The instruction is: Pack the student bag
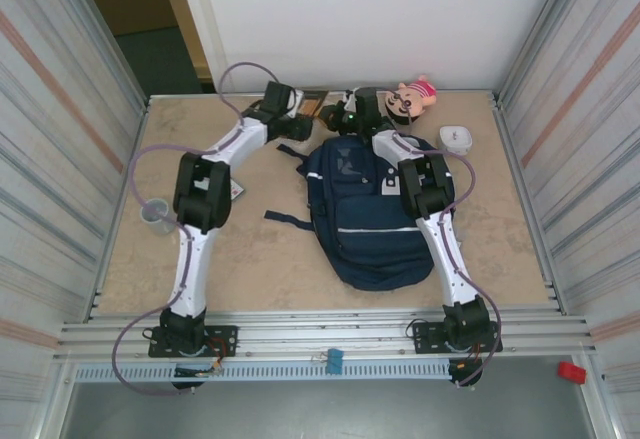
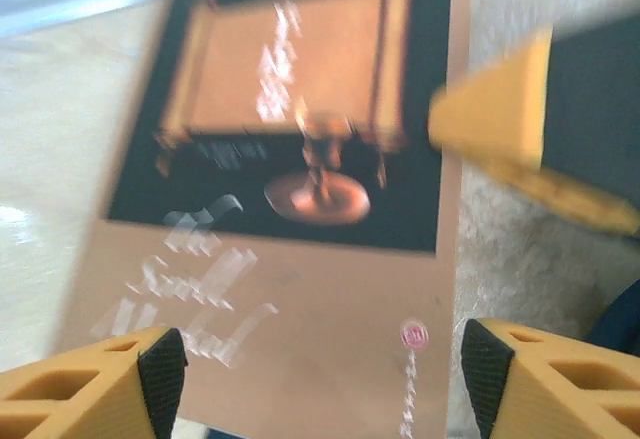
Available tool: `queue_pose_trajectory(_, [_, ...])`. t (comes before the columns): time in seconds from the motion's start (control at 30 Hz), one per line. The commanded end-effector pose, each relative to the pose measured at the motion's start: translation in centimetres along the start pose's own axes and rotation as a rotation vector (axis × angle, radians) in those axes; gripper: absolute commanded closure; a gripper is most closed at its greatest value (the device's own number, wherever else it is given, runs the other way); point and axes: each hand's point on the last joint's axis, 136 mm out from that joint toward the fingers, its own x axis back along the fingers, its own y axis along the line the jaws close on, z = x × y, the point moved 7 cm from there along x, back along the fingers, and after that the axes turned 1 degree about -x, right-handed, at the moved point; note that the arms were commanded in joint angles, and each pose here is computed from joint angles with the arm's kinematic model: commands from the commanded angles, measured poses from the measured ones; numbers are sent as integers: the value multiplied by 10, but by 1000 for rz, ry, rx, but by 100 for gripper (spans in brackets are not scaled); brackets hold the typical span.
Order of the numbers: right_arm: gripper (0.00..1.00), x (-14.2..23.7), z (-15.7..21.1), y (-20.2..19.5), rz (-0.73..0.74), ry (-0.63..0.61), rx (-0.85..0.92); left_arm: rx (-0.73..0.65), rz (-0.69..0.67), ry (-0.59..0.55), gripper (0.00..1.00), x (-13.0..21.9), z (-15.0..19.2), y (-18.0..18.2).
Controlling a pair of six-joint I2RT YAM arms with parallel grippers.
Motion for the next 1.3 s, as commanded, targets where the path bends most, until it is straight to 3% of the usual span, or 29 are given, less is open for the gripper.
queue_pose_trajectory(0.0, [100,11,22,64,-58,108,56,190,15,-60,25,54,-24,25])
queue_pose_trajectory(0.23, [100,33,58,86,45,219,80,380,59,72,26,80,8,66])
queue_pose_trajectory(0.4, [100,46,90,92,119,308,60,425,83,169,28,83,35,77])
queue_pose_trajectory(0.43, [97,49,96,91,153,321,65,427,84,182,29,84,40,77])
queue_pose_trajectory(0.53, [60,64,105,90,328,299,122,425,81,201,29,88,53,76])
queue_pose_trajectory(0.63, [46,78,103,88,494,239,184,428,80,201,28,88,61,75])
queue_pose_trajectory(1.0, [46,37,97,67,588,218,340,530,150,256,31,47,80,80])
queue_pose_trajectory(1.27, [47,14,93,20,668,218,383,548,168,304,37,22,95,82])
